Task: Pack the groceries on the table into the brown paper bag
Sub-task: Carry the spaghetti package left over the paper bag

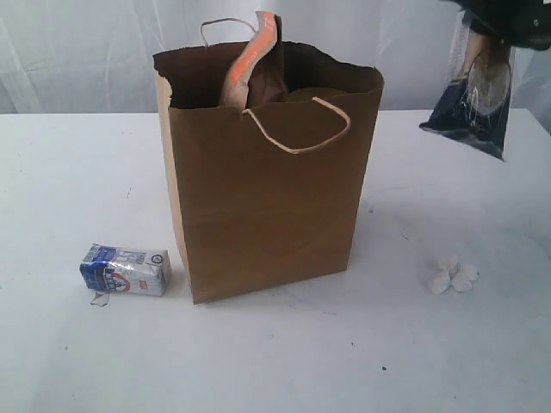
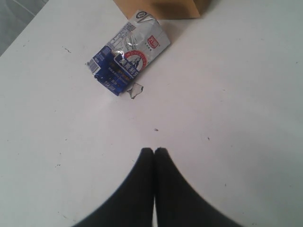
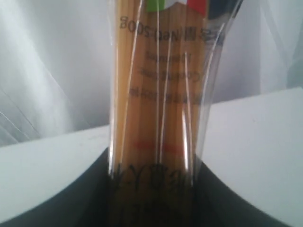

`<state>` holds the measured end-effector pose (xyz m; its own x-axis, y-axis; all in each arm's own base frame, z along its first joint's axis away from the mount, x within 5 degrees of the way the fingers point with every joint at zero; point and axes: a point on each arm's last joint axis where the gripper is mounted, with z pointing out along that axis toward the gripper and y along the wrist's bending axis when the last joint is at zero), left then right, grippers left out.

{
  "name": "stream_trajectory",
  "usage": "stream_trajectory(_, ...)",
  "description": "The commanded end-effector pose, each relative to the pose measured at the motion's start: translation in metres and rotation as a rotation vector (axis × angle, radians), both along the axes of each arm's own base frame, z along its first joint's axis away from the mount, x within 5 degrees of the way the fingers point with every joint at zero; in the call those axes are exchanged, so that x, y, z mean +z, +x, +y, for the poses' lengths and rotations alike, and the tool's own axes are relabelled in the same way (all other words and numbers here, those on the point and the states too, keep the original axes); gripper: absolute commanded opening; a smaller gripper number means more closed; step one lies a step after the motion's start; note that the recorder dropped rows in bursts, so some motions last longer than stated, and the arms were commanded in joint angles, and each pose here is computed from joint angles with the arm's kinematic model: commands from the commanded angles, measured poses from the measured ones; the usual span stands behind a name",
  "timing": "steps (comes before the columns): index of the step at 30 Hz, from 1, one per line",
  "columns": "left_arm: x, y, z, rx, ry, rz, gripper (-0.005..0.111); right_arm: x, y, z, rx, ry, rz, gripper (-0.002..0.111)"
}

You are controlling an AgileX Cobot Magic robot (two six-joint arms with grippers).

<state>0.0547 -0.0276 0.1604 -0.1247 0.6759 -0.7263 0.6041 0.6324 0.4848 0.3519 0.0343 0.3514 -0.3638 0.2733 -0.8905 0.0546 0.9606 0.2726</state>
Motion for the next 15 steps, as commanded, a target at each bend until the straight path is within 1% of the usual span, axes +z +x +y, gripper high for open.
stream_trajectory(1, -0.001, 0.000, 0.000, 0.006, -0.009, 0.000, 0.000, 0.043, -0.015, 0.006, 0.048, 0.059, -0.239, 0.000)
stream_trajectory(7, -0.001, 0.000, 0.000, 0.006, -0.009, 0.000, 0.000, 0.061, -0.020, 0.022, 0.109, 0.219, -0.391, 0.000)
stream_trajectory(12, -0.001, 0.000, 0.000, 0.006, -0.009, 0.000, 0.000, 0.067, -0.031, 0.035, 0.230, 0.267, -0.566, 0.000)
stream_trajectory(15, -0.001, 0.000, 0.000, 0.006, -0.009, 0.000, 0.000, 0.062, -0.039, 0.038, 0.283, 0.282, -0.599, 0.000)
